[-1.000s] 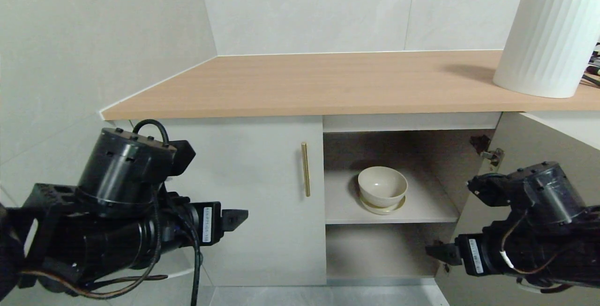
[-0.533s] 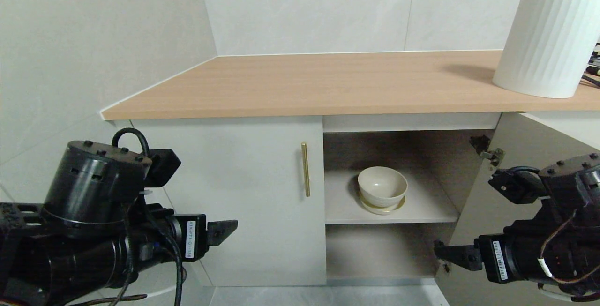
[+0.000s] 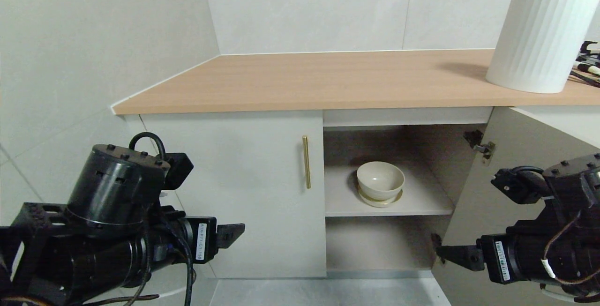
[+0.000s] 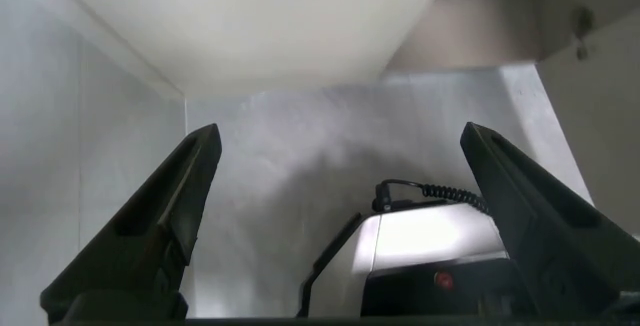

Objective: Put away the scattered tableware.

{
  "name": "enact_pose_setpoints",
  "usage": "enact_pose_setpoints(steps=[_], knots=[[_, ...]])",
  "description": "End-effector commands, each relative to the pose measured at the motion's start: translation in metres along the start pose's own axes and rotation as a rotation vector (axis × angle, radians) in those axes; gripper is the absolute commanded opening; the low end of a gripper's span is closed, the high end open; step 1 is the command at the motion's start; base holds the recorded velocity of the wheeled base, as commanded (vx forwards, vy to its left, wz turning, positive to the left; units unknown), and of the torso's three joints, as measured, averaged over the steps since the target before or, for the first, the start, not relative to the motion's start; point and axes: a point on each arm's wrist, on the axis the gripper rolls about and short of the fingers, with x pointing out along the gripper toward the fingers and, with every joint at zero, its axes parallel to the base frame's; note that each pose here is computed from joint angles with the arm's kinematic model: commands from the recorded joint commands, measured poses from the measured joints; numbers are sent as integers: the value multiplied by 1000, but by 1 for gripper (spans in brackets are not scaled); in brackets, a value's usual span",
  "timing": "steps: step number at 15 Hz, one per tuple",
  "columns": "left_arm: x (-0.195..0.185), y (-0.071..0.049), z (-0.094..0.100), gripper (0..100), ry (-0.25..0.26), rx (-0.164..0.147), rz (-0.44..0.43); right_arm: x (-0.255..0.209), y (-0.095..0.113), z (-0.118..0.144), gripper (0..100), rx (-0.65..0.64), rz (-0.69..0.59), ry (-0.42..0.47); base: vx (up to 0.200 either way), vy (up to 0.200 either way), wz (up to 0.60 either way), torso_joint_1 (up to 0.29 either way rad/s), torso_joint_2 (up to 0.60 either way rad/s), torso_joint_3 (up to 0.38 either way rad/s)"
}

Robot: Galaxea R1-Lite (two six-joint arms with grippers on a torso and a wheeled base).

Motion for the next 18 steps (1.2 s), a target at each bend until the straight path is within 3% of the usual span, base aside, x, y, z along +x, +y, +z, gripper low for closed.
enact_pose_setpoints(steps=[1, 10, 18], knots=[[4, -1, -1, 100, 14, 5, 4, 2, 0, 0, 100, -1, -2, 7, -200, 0, 0, -2, 2, 2], [5, -4, -3, 100, 20, 13, 0, 5, 0, -2, 100, -4, -8, 22, -200, 0, 0, 2, 3, 1], [5, -4, -4, 100, 21, 16, -1, 5, 0, -2, 100, -5, -9, 21, 0, 0, 0, 0, 0, 0]])
